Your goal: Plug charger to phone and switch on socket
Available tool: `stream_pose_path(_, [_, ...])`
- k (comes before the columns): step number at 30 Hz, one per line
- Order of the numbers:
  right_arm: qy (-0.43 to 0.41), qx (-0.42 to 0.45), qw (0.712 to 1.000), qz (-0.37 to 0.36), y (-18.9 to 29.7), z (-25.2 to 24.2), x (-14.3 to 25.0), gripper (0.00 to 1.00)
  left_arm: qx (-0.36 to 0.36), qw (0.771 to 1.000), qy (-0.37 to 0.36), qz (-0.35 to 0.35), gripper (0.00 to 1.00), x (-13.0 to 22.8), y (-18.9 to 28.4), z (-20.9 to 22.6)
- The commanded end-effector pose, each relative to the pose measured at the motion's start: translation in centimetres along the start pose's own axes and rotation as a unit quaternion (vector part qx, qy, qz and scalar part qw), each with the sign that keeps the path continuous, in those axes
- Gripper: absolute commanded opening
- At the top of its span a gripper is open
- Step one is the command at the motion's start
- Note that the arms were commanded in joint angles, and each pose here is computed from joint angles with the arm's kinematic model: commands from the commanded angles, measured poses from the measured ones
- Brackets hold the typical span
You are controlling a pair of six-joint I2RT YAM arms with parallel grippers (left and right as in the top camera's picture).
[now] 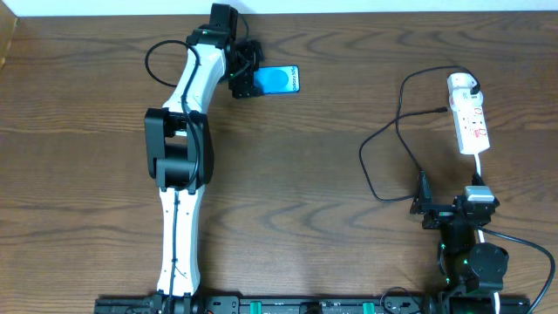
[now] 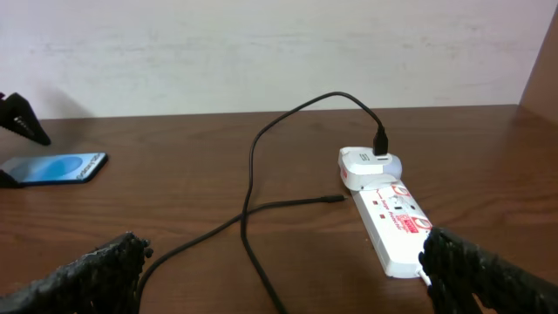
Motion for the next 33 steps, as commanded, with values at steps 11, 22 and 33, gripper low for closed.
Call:
stream_pose_path(11, [-0.003,0.0,1.0,0.0,0.0,0.1,0.1,0.99,-0.017,0.997,0.062,0.051,0.84,-4.4,-0.9,1.4])
stream_pose_path(22, [-0.003,0.0,1.0,0.0,0.0,0.1,0.0,0.99,-0.03,0.99,0.107,0.084,0.85,-6.8,-1.2,2.6])
stream_pose_path(33, [-0.003,0.0,1.0,0.0,0.0,0.1,0.0,0.99,-0.03,0.966,0.124,0.225,0.85,-7.8,-8.5,5.2])
Point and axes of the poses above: each gripper's point midway between its finger pads, its own y axis back along the fingers, its own z axis along the line the jaws close on, x = y × z, the point moved 7 cm from there along y, back along the fingers, and after that the axes turned 6 degrees about -y, right-handed, at the moved point
